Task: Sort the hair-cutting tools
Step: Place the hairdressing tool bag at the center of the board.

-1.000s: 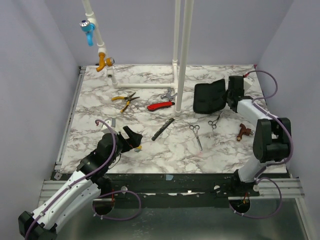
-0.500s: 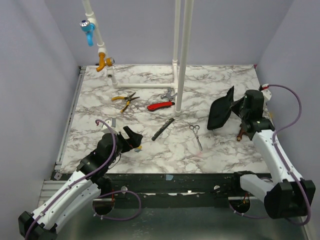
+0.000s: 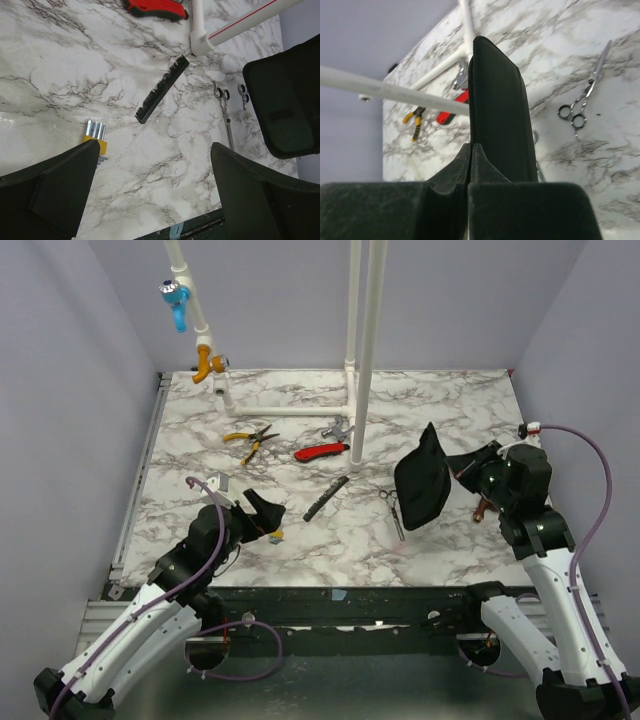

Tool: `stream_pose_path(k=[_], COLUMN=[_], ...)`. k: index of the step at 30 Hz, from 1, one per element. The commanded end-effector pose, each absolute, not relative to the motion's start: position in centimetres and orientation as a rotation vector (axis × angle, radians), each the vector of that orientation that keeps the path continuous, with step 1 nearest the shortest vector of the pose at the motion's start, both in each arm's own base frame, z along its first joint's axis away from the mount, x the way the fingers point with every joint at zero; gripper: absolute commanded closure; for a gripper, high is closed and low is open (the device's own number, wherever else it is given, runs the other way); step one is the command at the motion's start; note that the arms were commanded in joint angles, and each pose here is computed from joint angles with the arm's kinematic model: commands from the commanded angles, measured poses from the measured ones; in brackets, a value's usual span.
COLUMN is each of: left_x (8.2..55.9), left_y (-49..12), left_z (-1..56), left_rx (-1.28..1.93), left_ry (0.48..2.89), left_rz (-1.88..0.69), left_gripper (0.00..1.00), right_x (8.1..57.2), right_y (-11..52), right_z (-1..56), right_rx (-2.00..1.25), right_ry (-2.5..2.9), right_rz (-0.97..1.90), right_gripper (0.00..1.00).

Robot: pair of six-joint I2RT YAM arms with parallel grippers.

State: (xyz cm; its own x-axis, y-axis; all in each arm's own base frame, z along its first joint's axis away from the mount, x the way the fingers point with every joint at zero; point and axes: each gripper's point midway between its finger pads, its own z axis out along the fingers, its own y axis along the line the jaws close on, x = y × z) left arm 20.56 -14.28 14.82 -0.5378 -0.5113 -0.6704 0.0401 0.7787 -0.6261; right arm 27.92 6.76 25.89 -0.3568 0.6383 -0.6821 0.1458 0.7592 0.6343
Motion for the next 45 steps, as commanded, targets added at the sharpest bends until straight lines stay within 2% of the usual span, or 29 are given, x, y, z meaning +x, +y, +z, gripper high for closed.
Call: stream_pose_path(k=[1,9,19,29,32,36,40,42,45], left_x=[20.3,19.8,19.1,19.0,18.9,18.8,18.9,19.0,18.9], left_y=[-13.9,-13.7,-16.6,-16.7,-16.7,-16.7,-17.0,-17.3,-17.8], left_z=[16.2,16.2,12.8,11.7,11.2,10.4,9.9,9.8,9.6], left_rx=[-0.351,-0.373,-0.387,-0.393,-0.393,-0.391,-0.378,-0.368,-0.347], left_ry=[2.005,2.016,2.102,2.115,2.126,2.14,2.147,2.151,2.168], left_rz=[-0.741,-0.753,-0.921,-0.92,-0.913,-0.91,-0.915,-0.92,-0.923], left_gripper=[0.05,0.05,0.05,0.06,0.06,0.05,0.05,0.05,0.05], right_x=[25.4,22.8,21.1,20.0,19.6,19.5,19.7,19.9,19.9], right_y=[10.7,12.4,12.8,11.9,11.9,11.4,11.3,11.2,11.4], right_z=[26.3,27.1,18.2,11.5,10.0,9.2,8.7,8.0,6.6], right_rx=[0.54,0.523,0.576,0.645,0.645,0.644,0.629,0.632,0.628], right_ry=[1.96,1.972,2.104,2.23,2.261,2.278,2.296,2.312,2.361], right_rz=[0.829,0.958,0.966,0.859,0.85,0.798,0.774,0.759,0.734], right_gripper=[0.99,0.99,0.99,0.99,0.88,0.63,0.47,0.42,0.4])
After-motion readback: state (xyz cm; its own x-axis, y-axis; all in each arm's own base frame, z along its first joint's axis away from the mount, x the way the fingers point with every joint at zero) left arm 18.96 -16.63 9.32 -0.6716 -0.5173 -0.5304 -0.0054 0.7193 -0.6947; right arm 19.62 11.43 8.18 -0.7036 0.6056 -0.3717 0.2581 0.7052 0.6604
